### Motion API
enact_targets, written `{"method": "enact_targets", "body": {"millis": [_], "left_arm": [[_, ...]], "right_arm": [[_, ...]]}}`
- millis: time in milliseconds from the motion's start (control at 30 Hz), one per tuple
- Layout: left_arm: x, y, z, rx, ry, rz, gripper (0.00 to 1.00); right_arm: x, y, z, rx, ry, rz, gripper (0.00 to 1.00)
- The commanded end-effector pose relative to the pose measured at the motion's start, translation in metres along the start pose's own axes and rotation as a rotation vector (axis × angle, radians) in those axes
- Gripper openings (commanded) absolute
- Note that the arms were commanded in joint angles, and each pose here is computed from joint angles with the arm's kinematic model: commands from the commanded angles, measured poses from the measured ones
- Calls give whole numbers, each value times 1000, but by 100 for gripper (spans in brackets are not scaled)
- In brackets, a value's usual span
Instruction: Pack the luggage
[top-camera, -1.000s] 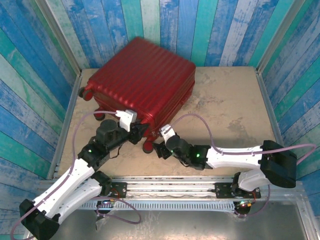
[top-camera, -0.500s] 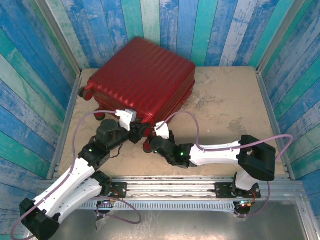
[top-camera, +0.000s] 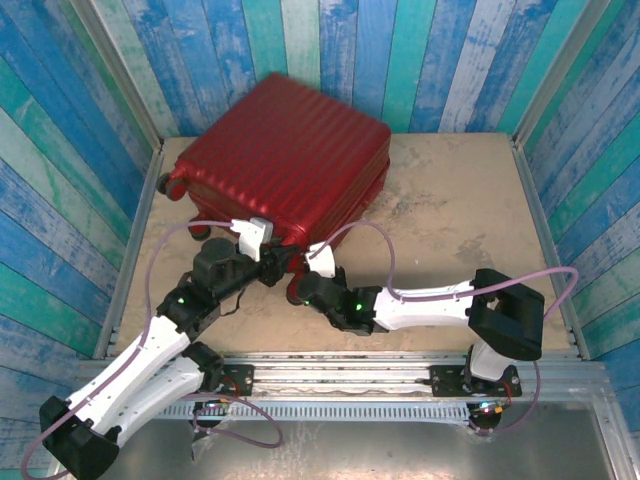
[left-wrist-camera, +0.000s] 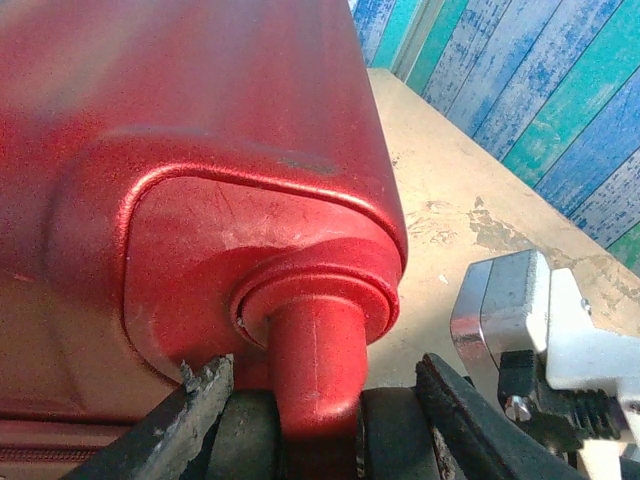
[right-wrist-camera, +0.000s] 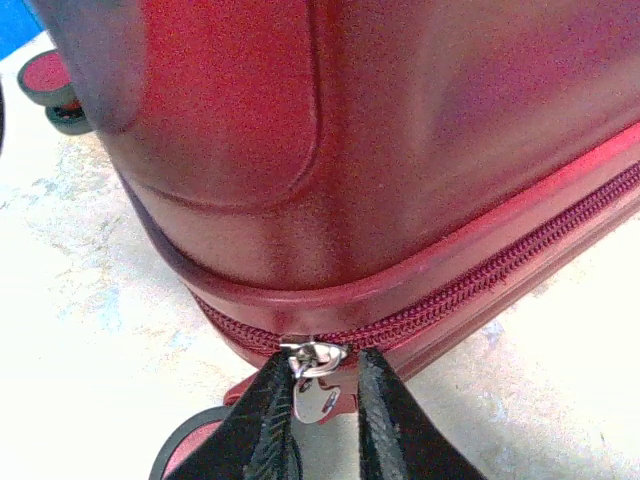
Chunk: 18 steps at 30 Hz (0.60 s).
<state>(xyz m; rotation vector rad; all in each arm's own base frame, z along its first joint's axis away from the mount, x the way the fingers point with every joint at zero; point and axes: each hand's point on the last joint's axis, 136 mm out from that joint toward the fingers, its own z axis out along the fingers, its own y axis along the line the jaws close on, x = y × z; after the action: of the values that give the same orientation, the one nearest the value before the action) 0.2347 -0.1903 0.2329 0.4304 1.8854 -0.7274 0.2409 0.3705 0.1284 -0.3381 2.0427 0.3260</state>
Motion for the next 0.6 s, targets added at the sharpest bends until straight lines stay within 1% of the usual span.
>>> {"method": "enact_targets", "body": {"millis": [0, 33, 100, 133, 200, 300, 433, 567], "left_arm": [[-70, -35, -25, 122, -237, 87, 0], [-69, -35, -25, 122, -235, 96, 0], [-68, -36, -27, 122, -225, 124, 0], [-66, -38, -28, 127, -215, 150, 0], [-62, -40, -31, 138, -202, 193, 0], [-55, -40, -32, 135, -174, 249, 0], [-48, -40, -35, 134, -141, 287, 0], [-45, -41, -38, 144, -135, 296, 0]], "right_arm": [[-1, -28, 14, 41, -13, -76, 14], [-3, -29, 14, 24, -15, -96, 10], [-5, -23, 16, -62, -9, -161, 2], [-5, -23, 17, -91, -4, -202, 1], [-1, -17, 18, -189, 15, -290, 0], [-1, -21, 19, -272, 37, -347, 0], [-5, -37, 26, -289, 66, -371, 0], [-2, -42, 29, -287, 81, -391, 0]]}}
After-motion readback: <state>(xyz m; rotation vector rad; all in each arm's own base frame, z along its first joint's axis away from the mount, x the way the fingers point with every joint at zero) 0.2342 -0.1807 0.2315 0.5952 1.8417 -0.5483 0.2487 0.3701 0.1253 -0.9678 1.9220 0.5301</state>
